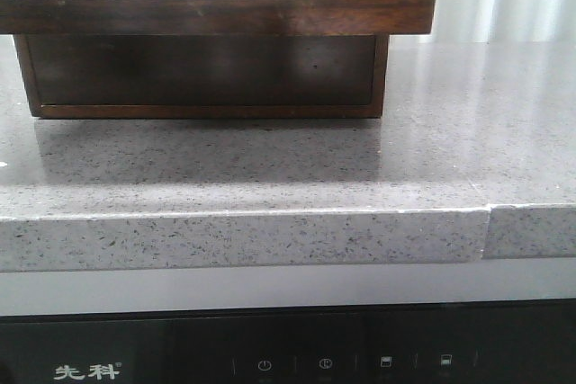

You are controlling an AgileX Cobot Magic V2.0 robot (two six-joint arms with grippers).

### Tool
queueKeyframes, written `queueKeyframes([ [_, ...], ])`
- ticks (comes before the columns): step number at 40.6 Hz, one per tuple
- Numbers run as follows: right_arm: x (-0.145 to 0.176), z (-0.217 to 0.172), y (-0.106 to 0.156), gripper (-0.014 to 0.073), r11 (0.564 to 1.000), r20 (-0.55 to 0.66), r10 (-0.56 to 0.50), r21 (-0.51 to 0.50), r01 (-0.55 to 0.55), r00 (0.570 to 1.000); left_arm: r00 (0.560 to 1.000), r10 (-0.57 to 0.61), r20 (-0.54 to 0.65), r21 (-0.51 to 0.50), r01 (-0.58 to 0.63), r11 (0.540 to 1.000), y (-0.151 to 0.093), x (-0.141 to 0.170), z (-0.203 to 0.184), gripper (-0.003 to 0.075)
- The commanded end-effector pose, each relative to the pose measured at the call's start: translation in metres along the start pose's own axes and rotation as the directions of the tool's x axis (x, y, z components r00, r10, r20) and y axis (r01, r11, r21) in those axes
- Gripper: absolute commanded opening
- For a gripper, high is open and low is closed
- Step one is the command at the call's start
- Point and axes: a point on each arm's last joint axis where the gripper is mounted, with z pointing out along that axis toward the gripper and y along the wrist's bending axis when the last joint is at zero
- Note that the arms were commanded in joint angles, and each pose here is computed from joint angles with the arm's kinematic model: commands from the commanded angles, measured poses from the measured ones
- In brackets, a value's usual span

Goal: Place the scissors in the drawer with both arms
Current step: 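Release the drawer handle and withdraw the left gripper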

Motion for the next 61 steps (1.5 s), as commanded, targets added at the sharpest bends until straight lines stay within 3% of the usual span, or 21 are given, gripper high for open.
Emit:
queueKeyframes([
  [1,-0.012,-0.003,-0.001,-0.0066,1.0,0.09,-0.004,0.015,0.002,0.996,0.98,-0.018,0.198,-0.093,0.037,0.995,0.007,0.004,-0.001,-0.002],
  [16,-0.012,-0.003,-0.001,-0.0066,1.0,0.09,-0.004,0.015,0.002,0.996,0.889,0.025,0.457,-0.365,0.162,0.917,0.015,0.094,0.004,-0.002],
  [22,-0.012,-0.003,-0.001,-0.0066,1.0,0.09,-0.004,0.015,0.002,0.996,0.864,0.055,0.501,-0.416,0.185,0.891,0.014,0.123,0.011,-0.002],
  [31,-0.012,-0.003,-0.001,-0.0066,1.0,0.09,-0.004,0.015,0.002,0.996,0.846,0.008,0.532,-0.418,0.254,0.872,0.014,0.156,0.024,-0.002],
  [61,-0.012,-0.003,-0.001,-0.0066,1.0,0.089,-0.004,0.015,0.002,0.996,0.842,0.002,0.54,-0.393,0.25,0.885,0.012,0.167,0.029,-0.002],
])
